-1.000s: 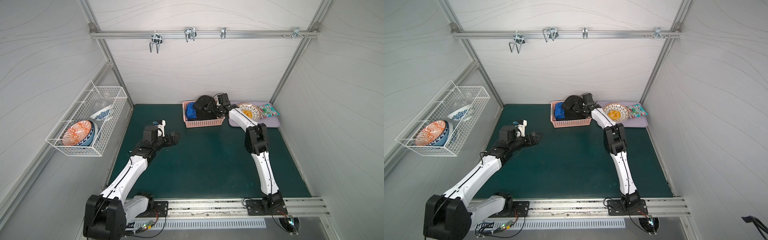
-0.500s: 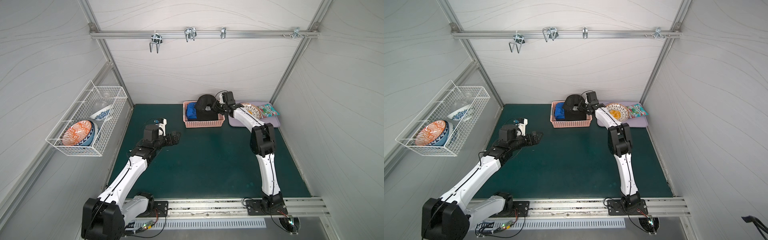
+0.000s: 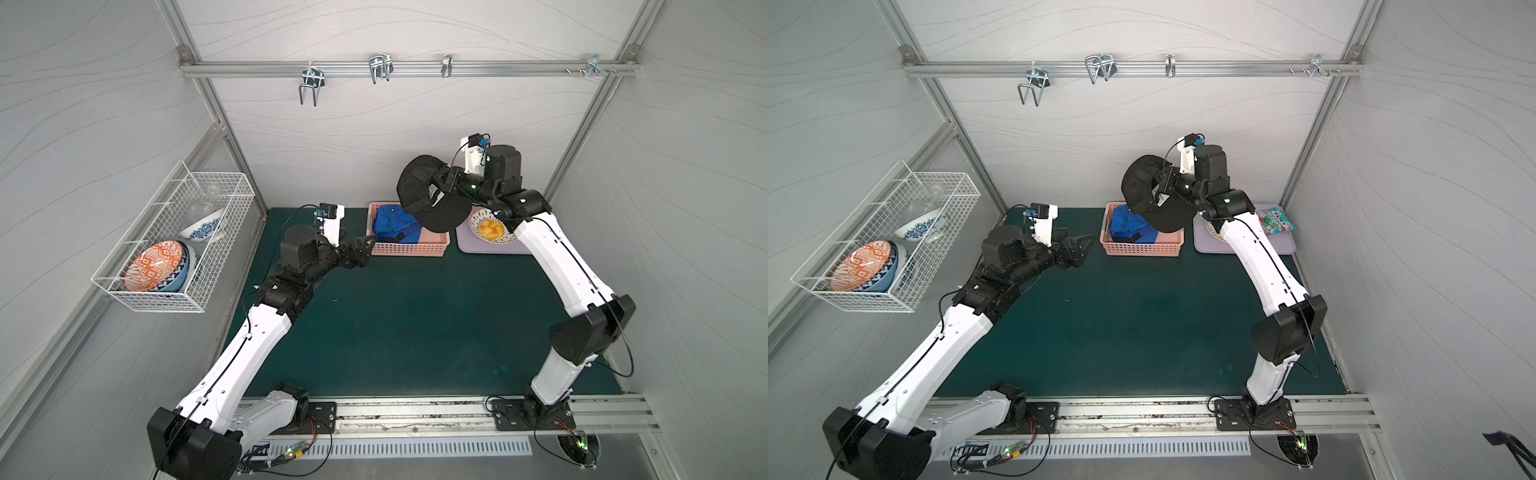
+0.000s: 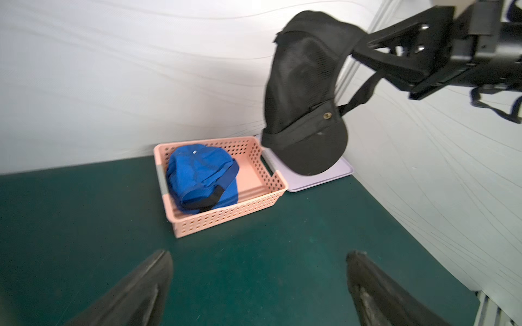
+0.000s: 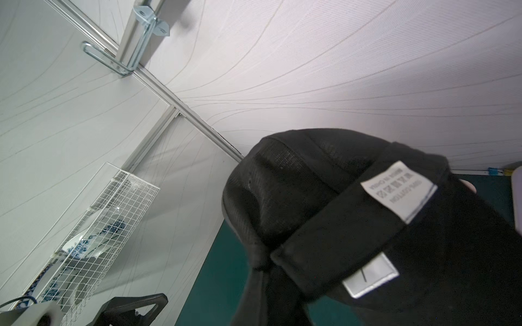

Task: Turn the baseball cap inside out
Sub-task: Pick up the baseball cap from the basket, then turn over the baseball cap.

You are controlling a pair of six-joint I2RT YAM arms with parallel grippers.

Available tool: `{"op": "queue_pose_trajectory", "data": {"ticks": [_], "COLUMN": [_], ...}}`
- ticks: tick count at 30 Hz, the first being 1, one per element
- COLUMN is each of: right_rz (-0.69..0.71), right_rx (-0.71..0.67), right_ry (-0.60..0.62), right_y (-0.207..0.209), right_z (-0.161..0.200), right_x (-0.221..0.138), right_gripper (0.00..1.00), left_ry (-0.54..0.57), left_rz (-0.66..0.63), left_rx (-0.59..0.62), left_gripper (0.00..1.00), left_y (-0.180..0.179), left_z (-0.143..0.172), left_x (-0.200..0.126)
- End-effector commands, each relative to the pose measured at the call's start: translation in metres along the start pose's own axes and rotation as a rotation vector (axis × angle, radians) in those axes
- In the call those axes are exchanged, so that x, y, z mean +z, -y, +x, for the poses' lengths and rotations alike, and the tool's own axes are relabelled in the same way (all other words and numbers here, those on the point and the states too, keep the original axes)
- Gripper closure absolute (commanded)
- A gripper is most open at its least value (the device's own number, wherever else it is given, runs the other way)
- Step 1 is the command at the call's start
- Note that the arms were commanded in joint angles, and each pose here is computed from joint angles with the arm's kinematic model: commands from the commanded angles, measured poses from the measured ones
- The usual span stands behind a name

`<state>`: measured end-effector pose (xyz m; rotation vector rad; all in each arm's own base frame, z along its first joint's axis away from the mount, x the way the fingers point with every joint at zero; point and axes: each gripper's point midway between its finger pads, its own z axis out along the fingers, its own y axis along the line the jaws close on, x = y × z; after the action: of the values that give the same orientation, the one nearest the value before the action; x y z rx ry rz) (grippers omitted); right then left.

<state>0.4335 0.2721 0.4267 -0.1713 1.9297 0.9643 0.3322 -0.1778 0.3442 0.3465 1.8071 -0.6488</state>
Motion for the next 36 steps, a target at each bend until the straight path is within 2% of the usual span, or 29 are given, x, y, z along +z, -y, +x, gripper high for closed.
{"op": "queue_pose_trajectory", "data": {"ticks": [1, 5, 8, 15, 18, 23, 36], "right_rz": [0.055, 0.112, 0.127, 0.098, 0.085, 0.053, -0.08], "right_rx": [-0.012, 0.025, 0.085, 0.188, 0.217, 0.244, 0.286], "right_ry": [-0.018, 0.009, 0.056, 0.106, 0.107, 0.088, -0.008], "right_y": [0.0, -0.003, -0.005, -0.024, -0.03, -0.04, -0.067], "right_z": [0.013, 0.02, 0.024, 0.031, 0.035, 0.04, 0.06], "right_x": [-0.025, -0.065, -0.092, -0.134, -0.141, -0.143, -0.143], "right_gripper": [1.0, 1.0, 1.0, 1.0, 1.0, 1.0, 1.0], "left_ry": [0.065, 0.064, 0.087, 0.151, 0.175, 0.243, 0.223], "left_rz": [0.081, 0.051, 0.029, 0.048, 0.075, 0.039, -0.188], "left_rx": [0.147, 0.314, 0.452, 0.566, 0.613, 0.645, 0.731], "left_gripper": [0.0, 0.0, 0.0, 0.0, 0.0, 0.0, 0.0], "left_y": [0.048, 0.084, 0.1, 0.128, 0.145, 0.157, 0.135], "left_z": [-0.021, -0.018, -0.011, -0.026, -0.027, -0.037, -0.053], "left_x": [-0.002, -0.003, 0.011, 0.051, 0.061, 0.069, 0.108]}}
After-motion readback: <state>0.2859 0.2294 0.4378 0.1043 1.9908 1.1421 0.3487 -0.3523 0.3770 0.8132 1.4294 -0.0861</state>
